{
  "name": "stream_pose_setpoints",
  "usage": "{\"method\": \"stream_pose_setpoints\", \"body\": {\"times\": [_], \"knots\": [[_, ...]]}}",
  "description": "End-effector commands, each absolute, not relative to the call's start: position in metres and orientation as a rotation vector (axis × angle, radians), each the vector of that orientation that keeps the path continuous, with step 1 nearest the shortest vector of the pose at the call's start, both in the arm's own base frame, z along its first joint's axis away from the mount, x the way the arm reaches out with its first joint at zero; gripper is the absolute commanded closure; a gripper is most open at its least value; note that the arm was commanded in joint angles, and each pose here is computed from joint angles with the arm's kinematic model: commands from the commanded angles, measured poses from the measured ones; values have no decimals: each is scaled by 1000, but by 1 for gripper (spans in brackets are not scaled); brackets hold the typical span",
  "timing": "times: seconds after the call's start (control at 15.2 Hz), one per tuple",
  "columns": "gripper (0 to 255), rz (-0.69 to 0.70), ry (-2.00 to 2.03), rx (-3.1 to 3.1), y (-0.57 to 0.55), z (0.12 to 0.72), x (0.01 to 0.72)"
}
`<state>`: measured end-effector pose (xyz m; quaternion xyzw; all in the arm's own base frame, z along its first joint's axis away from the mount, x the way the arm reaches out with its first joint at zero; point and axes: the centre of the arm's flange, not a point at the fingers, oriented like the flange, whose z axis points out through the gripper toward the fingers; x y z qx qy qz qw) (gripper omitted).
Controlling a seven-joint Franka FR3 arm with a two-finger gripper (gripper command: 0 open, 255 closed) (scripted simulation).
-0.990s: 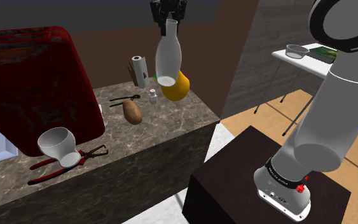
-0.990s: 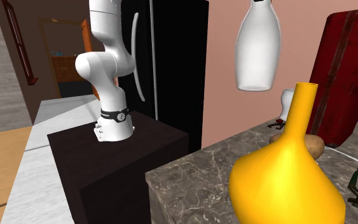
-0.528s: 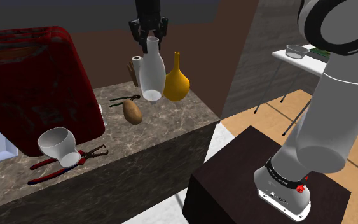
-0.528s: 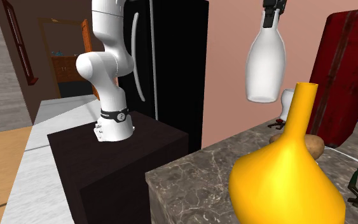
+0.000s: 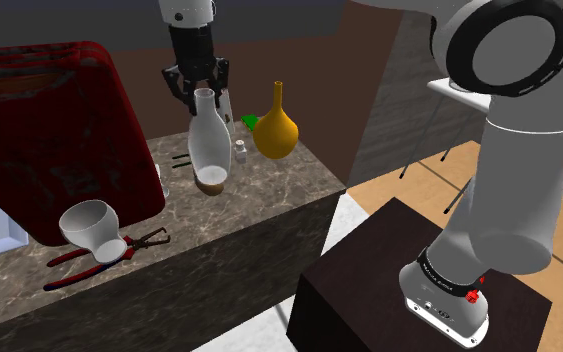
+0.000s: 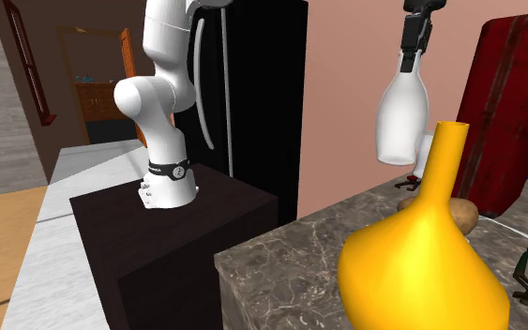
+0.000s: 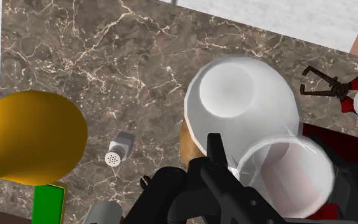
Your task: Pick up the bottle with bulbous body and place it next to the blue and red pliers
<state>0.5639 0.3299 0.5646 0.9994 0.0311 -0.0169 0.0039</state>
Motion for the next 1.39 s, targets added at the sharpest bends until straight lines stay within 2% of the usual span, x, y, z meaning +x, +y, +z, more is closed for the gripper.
{"method": "stream_pose_setpoints", "body": {"times": [0.0,0.46,1.32], "knots": [[255,-51,96,3133,354,553,563],[255,-51,96,3133,431,509,565],[255,-51,96,3133,431,440,565]]}}
